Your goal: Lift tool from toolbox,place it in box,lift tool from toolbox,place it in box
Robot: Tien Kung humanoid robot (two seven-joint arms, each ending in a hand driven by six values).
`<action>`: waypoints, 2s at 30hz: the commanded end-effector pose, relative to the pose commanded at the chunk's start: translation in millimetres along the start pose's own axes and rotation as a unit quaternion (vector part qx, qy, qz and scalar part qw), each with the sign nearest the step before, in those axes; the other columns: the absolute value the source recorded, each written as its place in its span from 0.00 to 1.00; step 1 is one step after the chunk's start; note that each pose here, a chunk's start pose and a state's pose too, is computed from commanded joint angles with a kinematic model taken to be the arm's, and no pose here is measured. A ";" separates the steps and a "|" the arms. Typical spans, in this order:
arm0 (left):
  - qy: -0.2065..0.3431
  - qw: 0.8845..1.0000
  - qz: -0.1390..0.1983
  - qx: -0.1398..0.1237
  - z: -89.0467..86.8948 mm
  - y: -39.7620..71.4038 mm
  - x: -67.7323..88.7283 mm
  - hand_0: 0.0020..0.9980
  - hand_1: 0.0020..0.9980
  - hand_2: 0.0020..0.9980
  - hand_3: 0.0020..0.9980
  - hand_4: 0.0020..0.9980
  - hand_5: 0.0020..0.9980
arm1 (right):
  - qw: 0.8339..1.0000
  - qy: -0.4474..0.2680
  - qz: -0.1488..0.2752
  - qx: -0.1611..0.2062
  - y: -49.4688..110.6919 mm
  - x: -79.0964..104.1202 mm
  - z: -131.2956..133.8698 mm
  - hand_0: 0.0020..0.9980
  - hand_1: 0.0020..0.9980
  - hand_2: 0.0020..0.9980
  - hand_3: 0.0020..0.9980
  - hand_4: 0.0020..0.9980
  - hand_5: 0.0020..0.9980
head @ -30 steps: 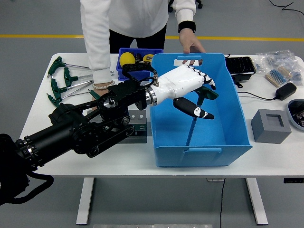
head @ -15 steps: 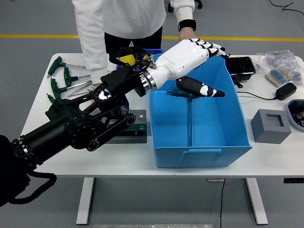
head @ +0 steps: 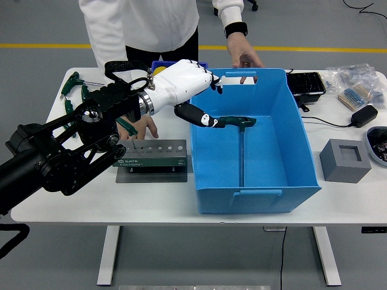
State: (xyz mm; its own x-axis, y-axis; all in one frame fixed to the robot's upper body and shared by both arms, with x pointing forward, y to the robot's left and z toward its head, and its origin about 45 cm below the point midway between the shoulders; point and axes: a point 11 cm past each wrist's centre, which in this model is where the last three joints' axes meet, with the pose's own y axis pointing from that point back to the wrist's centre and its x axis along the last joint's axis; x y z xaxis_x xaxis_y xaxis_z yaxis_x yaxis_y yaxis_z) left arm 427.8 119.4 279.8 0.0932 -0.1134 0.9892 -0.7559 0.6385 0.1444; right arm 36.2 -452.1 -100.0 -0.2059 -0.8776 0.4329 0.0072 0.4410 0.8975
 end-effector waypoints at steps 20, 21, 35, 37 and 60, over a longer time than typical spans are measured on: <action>-0.046 0.976 -0.176 0.116 -74.0 57.0 -65.7 0.69 0.65 0.63 0.56 1.00 0.93 | 1.000 -0.001 -0.001 -0.002 0.0 -1.2 1.2 0.70 0.66 0.75 0.69 0.89 0.84; -0.046 0.976 -0.177 0.117 -74.6 57.7 -66.0 0.69 0.65 0.63 0.56 1.00 0.93 | 1.000 -0.001 -0.001 -0.001 0.0 -1.2 1.1 0.70 0.66 0.75 0.69 0.89 0.84; -0.046 0.973 -0.198 0.111 -69.5 60.2 -67.5 0.69 0.61 0.57 0.47 1.00 0.97 | 1.000 0.000 -0.001 -0.003 0.0 -1.4 1.9 0.71 0.66 0.75 0.68 0.89 0.84; -0.048 0.973 -0.200 0.108 -67.1 60.1 -67.8 0.69 0.61 0.57 0.47 1.00 0.97 | 1.000 0.000 -0.001 -0.003 0.0 -1.5 2.2 0.71 0.66 0.75 0.68 0.89 0.84; -0.067 0.964 -0.228 0.118 -72.0 63.8 -78.2 0.68 0.54 0.46 0.37 1.00 0.99 | 1.000 0.003 -0.001 -0.006 -0.1 -2.2 4.6 0.70 0.66 0.75 0.68 0.89 0.84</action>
State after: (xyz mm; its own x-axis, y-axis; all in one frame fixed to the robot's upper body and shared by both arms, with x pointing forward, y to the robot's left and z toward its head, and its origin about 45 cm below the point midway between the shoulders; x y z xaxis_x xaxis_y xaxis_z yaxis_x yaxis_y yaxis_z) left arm 419.0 223.8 213.6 0.3775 -0.4485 0.8101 -0.7848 0.3094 0.5370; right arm 32.2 -449.4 -101.4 -0.2004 -0.8800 0.4307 0.0178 0.4362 0.8997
